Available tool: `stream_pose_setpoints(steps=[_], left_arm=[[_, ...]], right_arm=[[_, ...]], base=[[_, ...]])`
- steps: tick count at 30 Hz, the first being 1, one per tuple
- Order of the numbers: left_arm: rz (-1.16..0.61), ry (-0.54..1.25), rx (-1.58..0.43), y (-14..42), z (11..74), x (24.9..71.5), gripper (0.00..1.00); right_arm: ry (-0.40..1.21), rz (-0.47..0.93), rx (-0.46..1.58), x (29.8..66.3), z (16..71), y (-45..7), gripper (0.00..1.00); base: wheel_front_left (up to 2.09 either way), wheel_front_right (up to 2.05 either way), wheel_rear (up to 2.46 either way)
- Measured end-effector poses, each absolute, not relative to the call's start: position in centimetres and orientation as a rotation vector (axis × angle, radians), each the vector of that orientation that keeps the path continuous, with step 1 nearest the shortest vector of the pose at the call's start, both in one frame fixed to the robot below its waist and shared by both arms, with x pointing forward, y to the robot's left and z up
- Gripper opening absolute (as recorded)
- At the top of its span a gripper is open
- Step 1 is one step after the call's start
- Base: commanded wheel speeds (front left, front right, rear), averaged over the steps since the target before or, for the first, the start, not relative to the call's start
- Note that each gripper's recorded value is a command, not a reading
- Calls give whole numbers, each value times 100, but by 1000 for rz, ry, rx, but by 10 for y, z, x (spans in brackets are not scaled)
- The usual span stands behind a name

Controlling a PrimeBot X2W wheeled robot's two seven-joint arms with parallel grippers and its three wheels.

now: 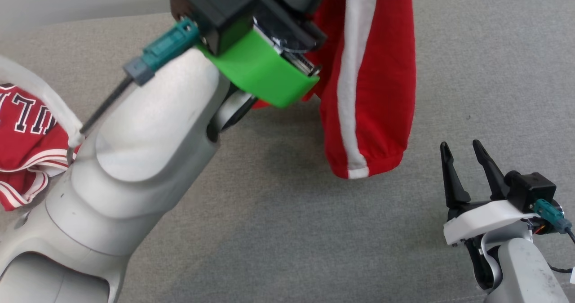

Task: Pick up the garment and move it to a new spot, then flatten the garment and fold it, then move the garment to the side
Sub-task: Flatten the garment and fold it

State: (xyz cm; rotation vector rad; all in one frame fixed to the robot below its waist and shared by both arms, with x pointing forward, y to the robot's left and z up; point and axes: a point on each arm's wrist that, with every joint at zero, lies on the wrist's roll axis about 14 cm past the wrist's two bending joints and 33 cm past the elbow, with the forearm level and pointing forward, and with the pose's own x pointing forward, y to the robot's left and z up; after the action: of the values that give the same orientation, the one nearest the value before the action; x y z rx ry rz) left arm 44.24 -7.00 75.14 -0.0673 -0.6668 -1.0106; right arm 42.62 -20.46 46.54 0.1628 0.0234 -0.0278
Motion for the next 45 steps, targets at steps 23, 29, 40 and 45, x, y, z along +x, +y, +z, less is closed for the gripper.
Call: stream_pose_setpoints(steps=[23, 29, 40, 45], left_arm=[[-710, -717, 74, 16, 795, 476, 0], [-635, -697, 132, 47, 794, 490, 0], [-763, -218, 23, -17, 598, 489, 33], [-806, -14, -64, -50, 517, 457, 100]], right_arm=[[12, 18, 196, 431, 470, -185, 100], [14, 18, 194, 432, 469, -185, 100], [57, 4, 190, 435, 452, -190, 100], [69, -10, 188, 433, 447, -195, 100]], base=[[0, 0, 0], [0, 0, 0], [0, 0, 0], [0, 0, 0]])
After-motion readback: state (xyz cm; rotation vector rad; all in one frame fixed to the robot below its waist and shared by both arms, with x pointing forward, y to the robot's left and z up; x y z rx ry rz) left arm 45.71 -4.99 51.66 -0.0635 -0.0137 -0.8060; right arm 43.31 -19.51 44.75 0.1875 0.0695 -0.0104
